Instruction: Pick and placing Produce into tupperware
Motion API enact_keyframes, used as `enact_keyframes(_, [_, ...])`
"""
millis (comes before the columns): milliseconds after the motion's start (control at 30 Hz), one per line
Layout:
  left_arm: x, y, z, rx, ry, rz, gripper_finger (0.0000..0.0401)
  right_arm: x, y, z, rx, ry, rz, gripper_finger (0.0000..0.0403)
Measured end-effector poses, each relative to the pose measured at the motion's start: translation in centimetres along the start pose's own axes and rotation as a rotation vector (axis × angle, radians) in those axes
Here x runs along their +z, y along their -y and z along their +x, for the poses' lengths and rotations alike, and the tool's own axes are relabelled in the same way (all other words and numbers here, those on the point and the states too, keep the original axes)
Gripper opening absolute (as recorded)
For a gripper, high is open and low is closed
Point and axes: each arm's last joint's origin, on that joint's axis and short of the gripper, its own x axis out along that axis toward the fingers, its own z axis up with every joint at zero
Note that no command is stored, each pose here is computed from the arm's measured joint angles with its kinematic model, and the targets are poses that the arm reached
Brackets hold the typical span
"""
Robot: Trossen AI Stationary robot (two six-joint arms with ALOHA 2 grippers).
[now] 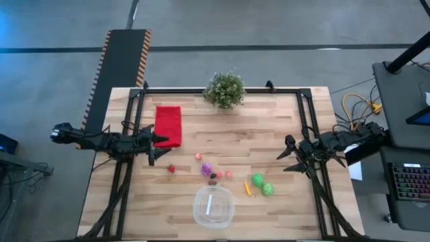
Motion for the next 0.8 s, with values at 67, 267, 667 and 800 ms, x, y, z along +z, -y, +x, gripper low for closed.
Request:
enact_keyframes(67, [0.0, 0.0, 0.0, 0.000, 0.000, 0.000, 0.0280, 0.0, 0.0, 0.0, 0.000, 0.000, 0.000, 0.0249])
enact_keyframes(267, [0.0, 0.0, 0.0, 0.000, 0.000, 0.000, 0.0280, 0.0, 0.0, 0.0, -0.002, 0.002, -0.167, 0.0249])
enact_keyframes(667, [0.0, 0.0, 0.0, 0.000, 0.000, 0.000, 0.0280, 0.4, 0.2, 0.0, -0.096, 0.052, -0.019, 0.0249])
enact_keyframes(800, [0.0, 0.0, 0.0, 0.000, 0.001, 0.000, 0.0280, 1.8, -0.1, -0.2, -0.066, 0.214, 0.159, 0.0249])
